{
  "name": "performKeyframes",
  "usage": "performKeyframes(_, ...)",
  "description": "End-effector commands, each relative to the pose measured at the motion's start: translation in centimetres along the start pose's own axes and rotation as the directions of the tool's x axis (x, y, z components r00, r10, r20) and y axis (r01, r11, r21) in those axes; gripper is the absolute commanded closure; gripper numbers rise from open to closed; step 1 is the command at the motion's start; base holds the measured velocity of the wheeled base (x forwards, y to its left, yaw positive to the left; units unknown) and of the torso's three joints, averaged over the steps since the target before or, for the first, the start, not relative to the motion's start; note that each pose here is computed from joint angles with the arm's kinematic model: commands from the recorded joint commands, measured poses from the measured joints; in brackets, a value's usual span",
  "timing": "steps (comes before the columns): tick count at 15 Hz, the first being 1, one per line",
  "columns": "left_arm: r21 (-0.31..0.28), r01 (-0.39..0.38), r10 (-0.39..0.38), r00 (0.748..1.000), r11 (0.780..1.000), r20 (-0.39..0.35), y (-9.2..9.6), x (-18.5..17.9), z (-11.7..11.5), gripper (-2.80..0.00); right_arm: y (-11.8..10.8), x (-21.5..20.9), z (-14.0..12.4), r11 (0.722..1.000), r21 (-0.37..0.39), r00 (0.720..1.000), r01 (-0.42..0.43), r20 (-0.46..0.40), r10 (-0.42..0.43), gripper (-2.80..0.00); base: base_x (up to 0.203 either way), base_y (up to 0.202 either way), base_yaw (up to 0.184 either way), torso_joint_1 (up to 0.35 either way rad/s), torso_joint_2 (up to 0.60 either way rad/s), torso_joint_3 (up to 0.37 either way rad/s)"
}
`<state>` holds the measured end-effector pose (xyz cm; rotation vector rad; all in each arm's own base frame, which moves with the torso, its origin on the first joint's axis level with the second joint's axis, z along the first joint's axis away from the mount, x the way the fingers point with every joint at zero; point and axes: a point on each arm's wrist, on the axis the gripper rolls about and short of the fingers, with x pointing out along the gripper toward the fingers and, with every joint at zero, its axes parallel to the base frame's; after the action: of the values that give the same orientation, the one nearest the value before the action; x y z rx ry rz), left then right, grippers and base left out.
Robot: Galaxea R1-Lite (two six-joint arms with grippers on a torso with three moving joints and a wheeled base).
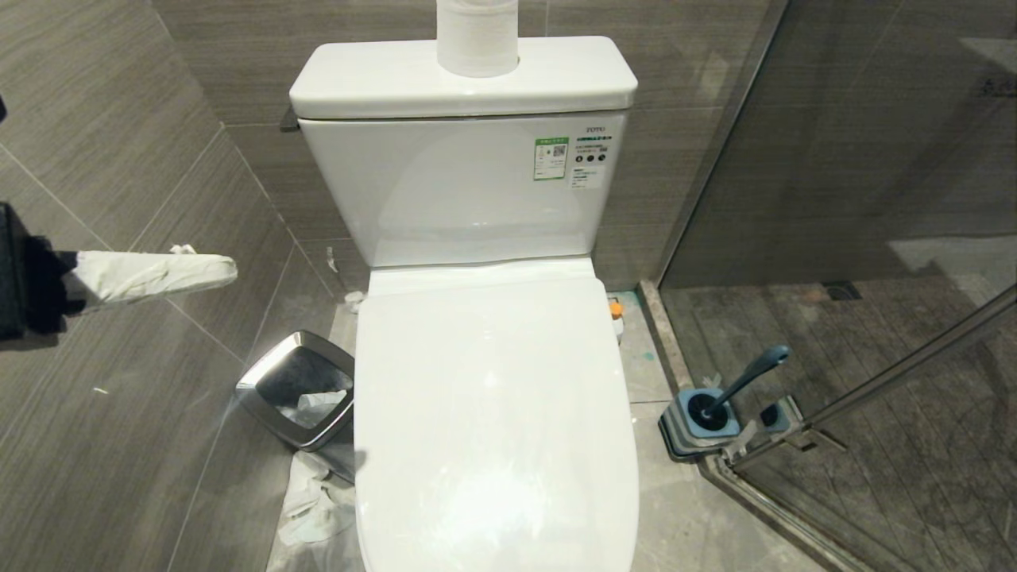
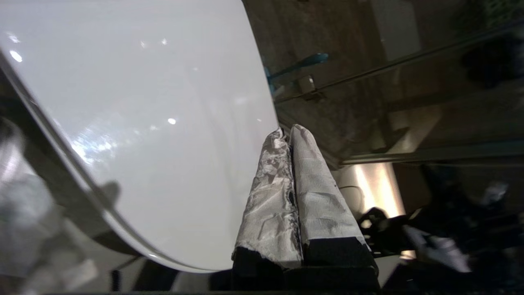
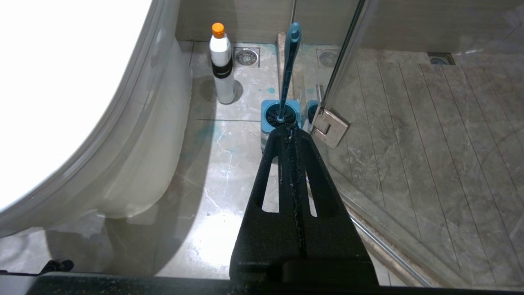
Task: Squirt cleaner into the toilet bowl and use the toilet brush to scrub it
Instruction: Use the left hand to lift the toilet lid slightly
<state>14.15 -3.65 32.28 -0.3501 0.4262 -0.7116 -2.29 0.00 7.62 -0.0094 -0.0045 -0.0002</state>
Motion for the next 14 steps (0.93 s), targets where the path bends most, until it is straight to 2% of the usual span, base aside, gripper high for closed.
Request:
performKeyframes(1, -0.241, -0.011, -0.007, 0.997, 0.970, -0.071, 1.1, 2.8, 1.4, 0.00, 0.0, 0.0, 0.0, 1.000, -0.001, 1.000, 0.000, 0.000, 0.000, 0.00, 0.000, 0.000, 0.000, 0.000, 0.00, 0.000)
performKeyframes(3, -0.370, -0.077, 0.011, 0.984, 0.926, -0.178, 2.0, 4.3, 1.5, 0.00, 0.0, 0.0, 0.0, 1.000, 0.000, 1.000, 0.000, 0.000, 0.000, 0.00, 0.000, 0.000, 0.000, 0.000, 0.00, 0.000)
performKeyframes(4, -0.404, -0.109, 0.013, 0.973, 0.908, -0.232, 2.5, 5.1, 1.2, 0.00, 0.0, 0.0, 0.0, 1.000, -0.001, 1.000, 0.000, 0.000, 0.000, 0.00, 0.000, 0.000, 0.000, 0.000, 0.00, 0.000)
performKeyframes(5, -0.438, -0.105, -0.021, 0.962, 0.893, -0.273, 3.1, 5.7, 1.2, 0.00, 0.0, 0.0, 0.0, 1.000, -0.001, 1.000, 0.000, 0.000, 0.000, 0.00, 0.000, 0.000, 0.000, 0.000, 0.00, 0.000)
performKeyframes(7, -0.512, -0.008, -0.167, 0.941, 0.859, -0.294, 4.4, 6.3, 1.5, 0.00, 0.0, 0.0, 0.0, 1.000, -0.001, 1.000, 0.000, 0.000, 0.000, 0.00, 0.000, 0.000, 0.000, 0.000, 0.00, 0.000)
performKeyframes(8, -0.526, 0.042, -0.222, 0.933, 0.850, -0.285, 5.6, 6.5, 1.8, 0.00, 0.0, 0.0, 0.0, 1.000, 0.000, 1.000, 0.000, 0.000, 0.000, 0.00, 0.000, 0.000, 0.000, 0.000, 0.00, 0.000)
performKeyframes(9, -0.491, 0.097, -0.260, 0.926, 0.866, -0.275, 6.7, 6.5, 1.8, 0.00, 0.0, 0.0, 0.0, 1.000, -0.001, 1.000, 0.000, 0.000, 0.000, 0.00, 0.000, 0.000, 0.000, 0.000, 0.00, 0.000)
performKeyframes(12, -0.363, 0.257, -0.353, 0.907, 0.896, -0.229, 10.7, 6.1, 0.8, 0.00, 0.0, 0.0, 0.0, 1.000, -0.001, 1.000, 0.000, 0.000, 0.000, 0.00, 0.000, 0.000, 0.000, 0.000, 0.00, 0.000)
performKeyframes(13, -0.321, 0.280, -0.359, 0.908, 0.905, -0.218, 12.2, 6.0, 0.0, 0.00, 0.0, 0.0, 0.0, 1.000, -0.001, 1.000, 0.000, 0.000, 0.000, 0.00, 0.000, 0.000, 0.000, 0.000, 0.00, 0.000)
performKeyframes(14, -0.316, 0.290, -0.362, 0.910, 0.904, -0.201, 14.1, 6.0, -0.8, 0.00, 0.0, 0.0, 0.0, 1.000, -0.001, 1.000, 0.000, 0.000, 0.000, 0.00, 0.000, 0.000, 0.000, 0.000, 0.00, 0.000)
